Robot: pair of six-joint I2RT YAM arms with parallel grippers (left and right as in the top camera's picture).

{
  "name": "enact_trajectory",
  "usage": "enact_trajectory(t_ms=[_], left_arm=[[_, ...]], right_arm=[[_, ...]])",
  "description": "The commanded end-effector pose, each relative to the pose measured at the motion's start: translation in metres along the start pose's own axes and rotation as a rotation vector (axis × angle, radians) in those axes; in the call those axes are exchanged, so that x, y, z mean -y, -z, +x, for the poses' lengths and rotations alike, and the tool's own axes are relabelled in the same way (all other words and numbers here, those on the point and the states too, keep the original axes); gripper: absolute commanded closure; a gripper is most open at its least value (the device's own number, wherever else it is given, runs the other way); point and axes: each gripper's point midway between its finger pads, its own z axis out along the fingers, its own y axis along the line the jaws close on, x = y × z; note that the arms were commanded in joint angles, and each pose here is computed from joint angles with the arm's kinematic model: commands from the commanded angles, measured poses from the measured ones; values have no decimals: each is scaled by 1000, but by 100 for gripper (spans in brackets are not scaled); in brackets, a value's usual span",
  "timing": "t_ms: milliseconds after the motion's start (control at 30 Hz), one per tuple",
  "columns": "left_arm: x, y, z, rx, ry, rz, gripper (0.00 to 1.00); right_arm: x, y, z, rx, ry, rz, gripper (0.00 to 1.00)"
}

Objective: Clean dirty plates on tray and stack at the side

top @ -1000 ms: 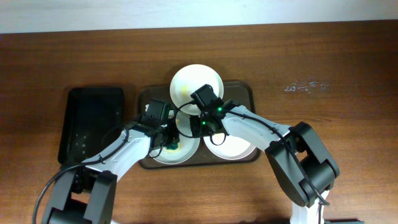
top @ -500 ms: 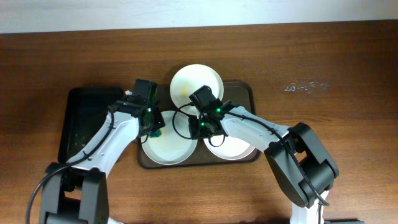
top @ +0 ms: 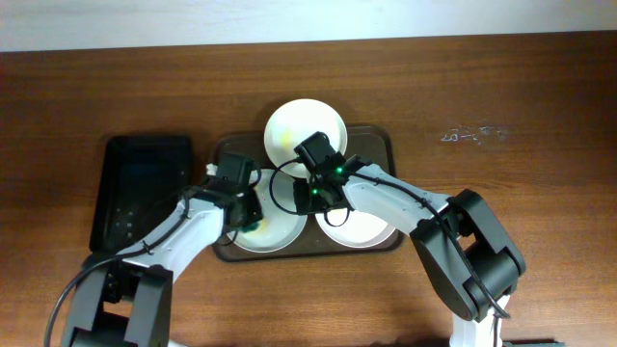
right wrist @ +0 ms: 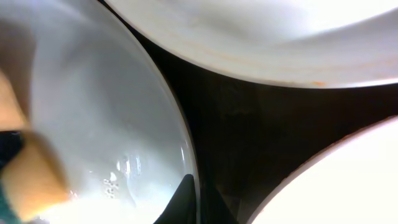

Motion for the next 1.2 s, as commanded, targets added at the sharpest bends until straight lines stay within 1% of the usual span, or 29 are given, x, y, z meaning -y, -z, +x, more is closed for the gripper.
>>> enact_trajectory(t_ms=[0, 67, 133, 167, 233, 300, 367, 433, 500, 533, 633, 667, 700, 767, 833, 867, 900, 933, 967, 1000, 1067, 1100, 1133, 1167], left_arm=[[-62, 21, -30, 84, 66, -259, 100], [-55, 54, -55, 150, 94, -219, 100], [-35, 82, -65, 193, 107, -95, 100], [-23, 103, -68, 226, 112, -6, 100], [-18, 134, -73, 288, 132, 91, 100], [-29, 158, -78, 351, 168, 117, 100], [-57, 182, -83, 414, 243, 104, 100], [-101, 188, -78, 414, 358, 35, 100], [-128, 182, -76, 387, 376, -30, 100], [-138, 179, -75, 370, 382, -52, 100], [-151, 169, -72, 331, 422, -79, 100], [-152, 166, -72, 322, 425, -84, 100], [-152, 163, -72, 313, 425, -86, 100], [-153, 158, -71, 292, 425, -92, 100], [-153, 155, -69, 278, 426, -96, 100], [-153, 155, -69, 276, 425, -96, 100], [-152, 154, -69, 273, 425, -89, 100], [-149, 154, -69, 269, 423, -75, 100], [-144, 153, -68, 261, 419, -46, 100], [-139, 153, -68, 252, 411, -16, 100], [-123, 152, -67, 225, 393, 72, 100], [-114, 152, -65, 208, 379, 120, 100], [-99, 154, -63, 190, 308, 193, 100], [-89, 155, -62, 180, 256, 238, 100]], right_arm=[[10, -4, 5, -14, -14, 33, 96], [4, 7, 0, 12, -3, 18, 96], [-7, 23, -7, 52, 61, -6, 96], [-17, 36, -11, 91, 91, -13, 96], [-30, 56, -17, 155, 147, -9, 96], [-34, 68, -20, 197, 193, 18, 96], [-31, 80, -24, 240, 220, 77, 96], [-26, 109, -37, 307, 269, 192, 96], [-36, 133, -51, 364, 383, 255, 96], [-37, 146, -58, 399, 416, 320, 96], [-42, 182, -68, 482, 548, 549, 96], [-47, 195, -70, 509, 625, 641, 96], [-53, 205, -71, 533, 691, 715, 96], [-71, 233, -71, 581, 880, 951, 96], [-90, 250, -67, 626, 955, 1066, 96], [-97, 250, -63, 642, 957, 1060, 96], [-100, 247, -60, 676, 899, 1012, 96], [-100, 236, -55, 684, 823, 913, 96], [-98, 216, -47, 636, 764, 777, 96], [-94, 188, -37, 542, 678, 593, 96], [-71, 145, -26, 376, 421, 346, 96], [-57, 129, -22, 307, 322, 287, 96], [-37, 108, -15, 209, 230, 226, 96], [-26, 96, -9, 152, 200, 198, 96]])
